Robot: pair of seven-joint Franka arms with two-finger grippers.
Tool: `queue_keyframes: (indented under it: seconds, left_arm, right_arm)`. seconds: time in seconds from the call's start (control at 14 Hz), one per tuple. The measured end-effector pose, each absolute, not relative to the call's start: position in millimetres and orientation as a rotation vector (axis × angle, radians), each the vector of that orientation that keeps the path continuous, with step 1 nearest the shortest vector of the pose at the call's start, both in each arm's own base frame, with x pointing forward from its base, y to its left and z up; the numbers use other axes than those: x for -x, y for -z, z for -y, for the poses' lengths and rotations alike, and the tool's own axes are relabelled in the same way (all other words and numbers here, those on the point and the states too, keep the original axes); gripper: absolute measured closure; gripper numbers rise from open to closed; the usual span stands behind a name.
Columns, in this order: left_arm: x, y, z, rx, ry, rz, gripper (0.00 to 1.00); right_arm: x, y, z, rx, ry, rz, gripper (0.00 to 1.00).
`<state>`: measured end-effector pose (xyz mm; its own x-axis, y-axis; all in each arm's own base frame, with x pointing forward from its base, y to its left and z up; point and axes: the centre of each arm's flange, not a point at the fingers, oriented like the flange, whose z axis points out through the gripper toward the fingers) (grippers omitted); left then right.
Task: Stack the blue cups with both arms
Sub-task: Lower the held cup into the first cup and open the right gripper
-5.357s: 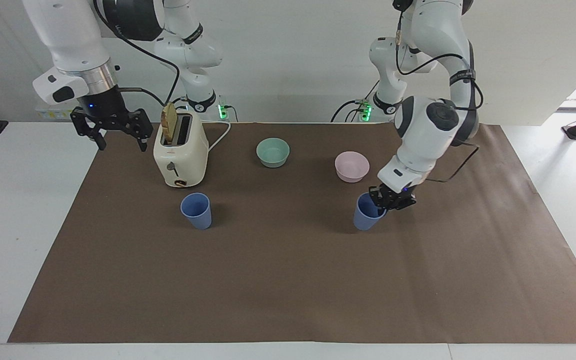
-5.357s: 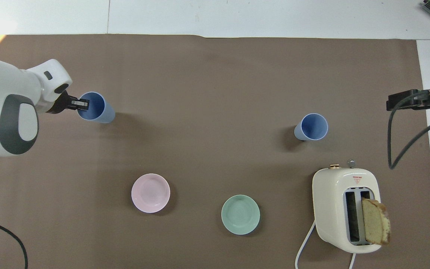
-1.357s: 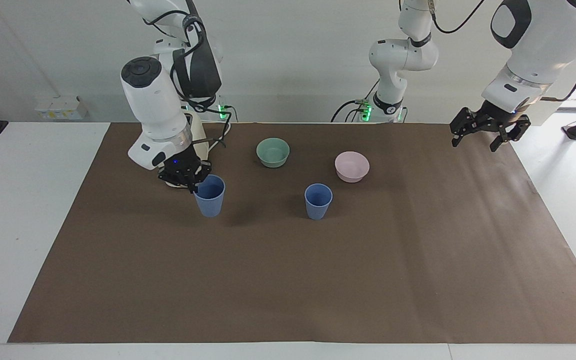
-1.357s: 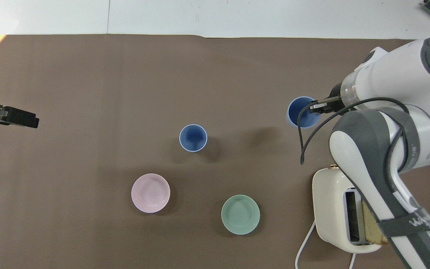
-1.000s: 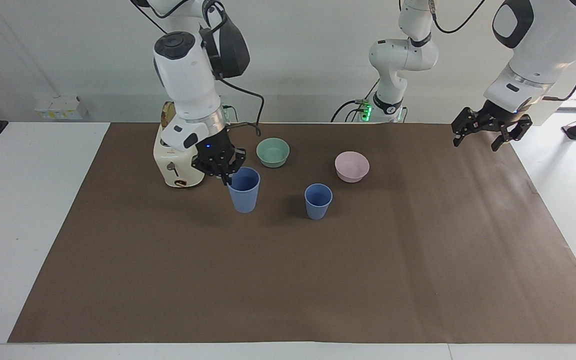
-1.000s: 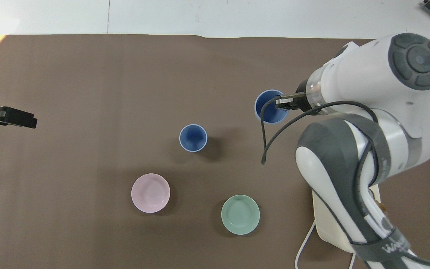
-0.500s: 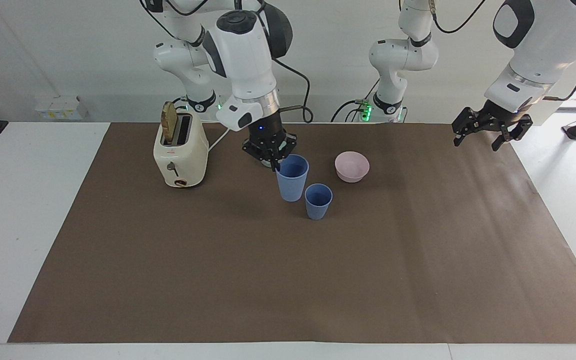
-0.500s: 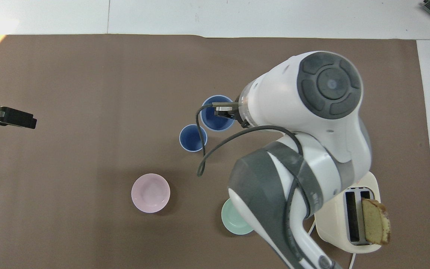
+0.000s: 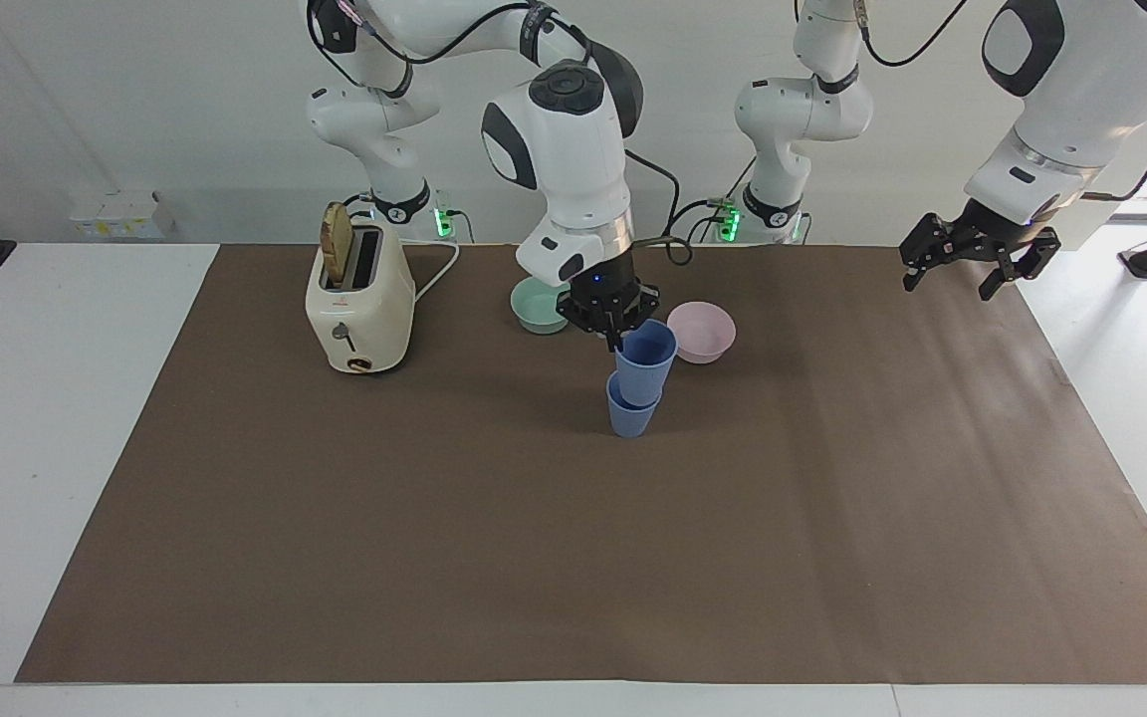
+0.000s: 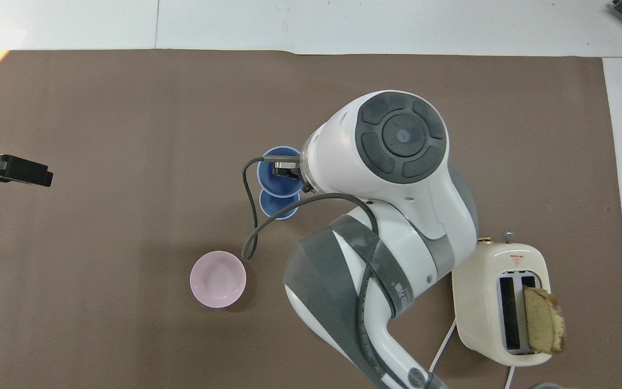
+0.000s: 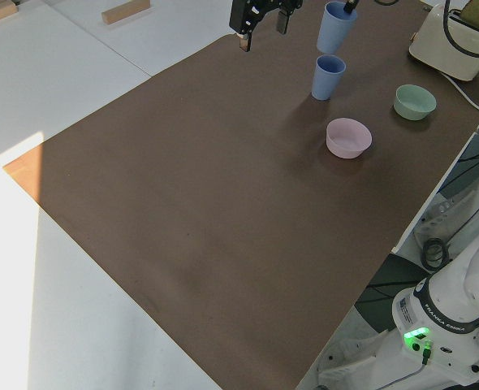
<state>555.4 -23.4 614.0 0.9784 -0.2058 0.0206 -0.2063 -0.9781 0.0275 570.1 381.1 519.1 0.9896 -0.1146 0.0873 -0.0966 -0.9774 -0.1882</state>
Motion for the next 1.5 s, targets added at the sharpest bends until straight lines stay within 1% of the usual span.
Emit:
queue_keyframes:
  seconds: [0.14, 0.43, 1.0, 1.5]
  left_arm:
    - [-555, -614, 24, -3.095, -0.027, 0.323, 0.0]
    - [-555, -614, 24, -3.095, -0.027, 0.323, 0.0]
    - [-555, -614, 24, -3.095, -0.027, 0.323, 0.0]
    - [-555, -614, 27, -3.094, -0.027, 0.332, 0.0]
  right_arm:
    - [-570, -514, -381, 2.957, 0.131, -0.159, 0.95]
    - [-567, -489, -381, 2.985, 0.078, -0.16, 0.95]
    - [-566, -487, -383, 2.983, 0.077, -0.156, 0.95]
    - [-557, -483, -394, 2.991, 0.062, -0.123, 0.95]
